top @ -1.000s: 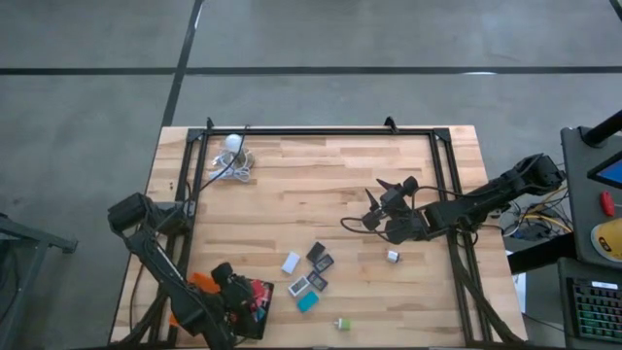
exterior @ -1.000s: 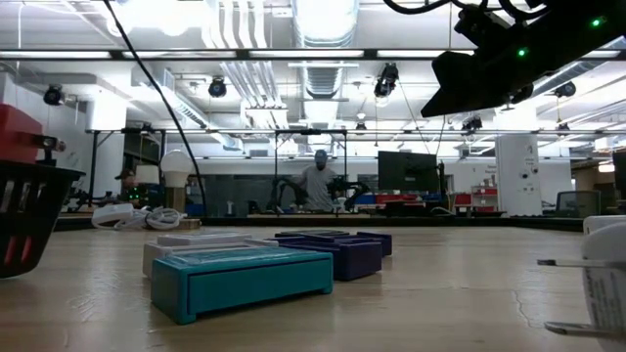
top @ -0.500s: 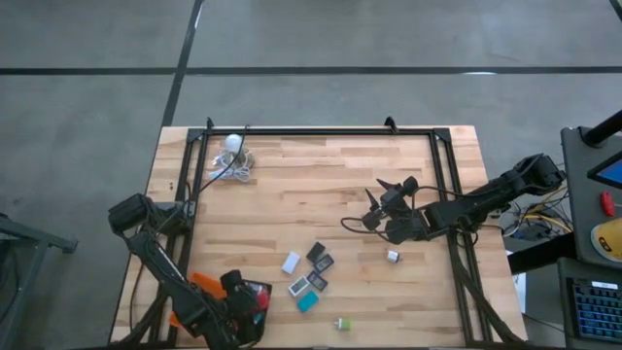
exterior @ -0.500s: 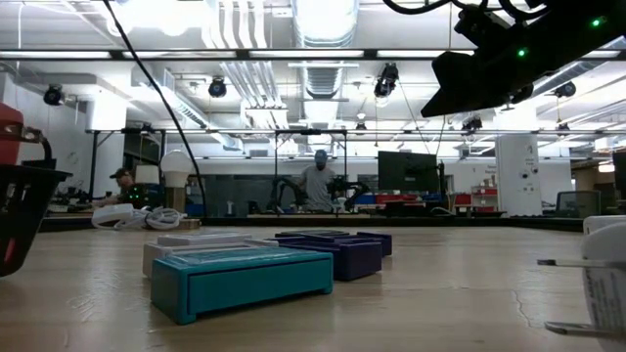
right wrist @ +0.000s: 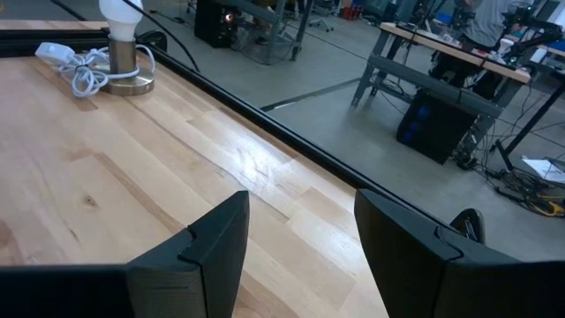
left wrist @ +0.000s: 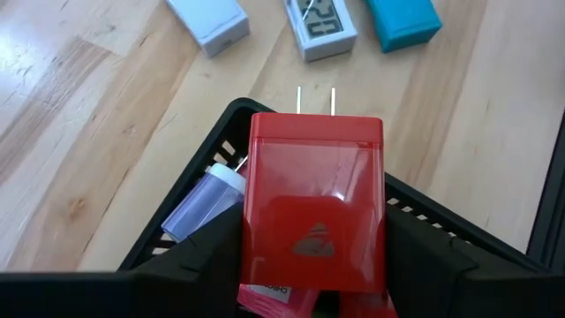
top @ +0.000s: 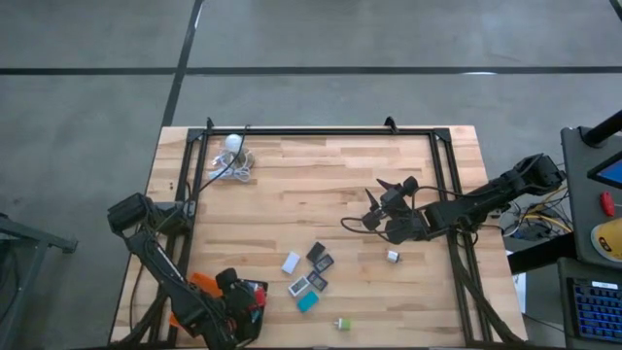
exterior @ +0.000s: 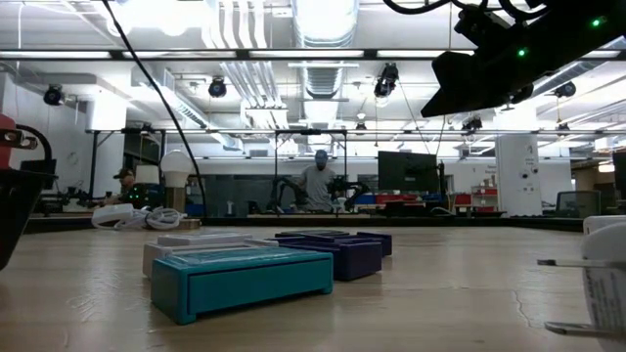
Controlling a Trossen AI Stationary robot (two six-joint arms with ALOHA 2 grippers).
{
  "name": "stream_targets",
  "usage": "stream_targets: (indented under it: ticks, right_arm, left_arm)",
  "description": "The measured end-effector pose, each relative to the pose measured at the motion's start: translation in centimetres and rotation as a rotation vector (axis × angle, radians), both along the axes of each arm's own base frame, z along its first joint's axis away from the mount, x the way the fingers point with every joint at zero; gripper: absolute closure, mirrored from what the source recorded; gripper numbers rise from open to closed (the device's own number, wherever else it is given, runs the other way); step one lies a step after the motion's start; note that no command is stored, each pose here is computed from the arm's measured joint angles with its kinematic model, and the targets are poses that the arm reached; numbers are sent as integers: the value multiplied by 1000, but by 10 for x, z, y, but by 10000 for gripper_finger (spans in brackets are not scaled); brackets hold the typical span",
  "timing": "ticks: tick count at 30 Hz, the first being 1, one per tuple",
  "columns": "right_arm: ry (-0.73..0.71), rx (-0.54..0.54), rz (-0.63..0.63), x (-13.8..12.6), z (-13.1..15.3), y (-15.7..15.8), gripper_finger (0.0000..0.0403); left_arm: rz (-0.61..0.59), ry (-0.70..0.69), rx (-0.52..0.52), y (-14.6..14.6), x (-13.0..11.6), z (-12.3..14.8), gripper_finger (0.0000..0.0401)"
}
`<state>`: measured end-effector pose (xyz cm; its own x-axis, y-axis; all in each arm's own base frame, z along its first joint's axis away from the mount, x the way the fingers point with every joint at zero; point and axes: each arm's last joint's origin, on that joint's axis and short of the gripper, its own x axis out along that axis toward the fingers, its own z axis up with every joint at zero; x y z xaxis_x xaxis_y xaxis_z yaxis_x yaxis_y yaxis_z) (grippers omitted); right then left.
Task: Pick & Place Office items
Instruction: Put the red charger adapter into the black basket
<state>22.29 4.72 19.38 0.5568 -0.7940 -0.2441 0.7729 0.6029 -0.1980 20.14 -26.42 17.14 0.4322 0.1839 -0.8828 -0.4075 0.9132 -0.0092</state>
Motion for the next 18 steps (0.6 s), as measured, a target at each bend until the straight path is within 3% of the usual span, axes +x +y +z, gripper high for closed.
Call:
stream_targets:
  ticks: [7, 18]
  right_arm:
    - [0, 0, 0, 0, 0, 0, 199]
    - [0, 0, 0, 0, 0, 0, 199]
  left_arm:
    - [-5, 0, 1, 0, 0, 1, 179]
    - [-4, 28, -1, 1, -2, -2, 119]
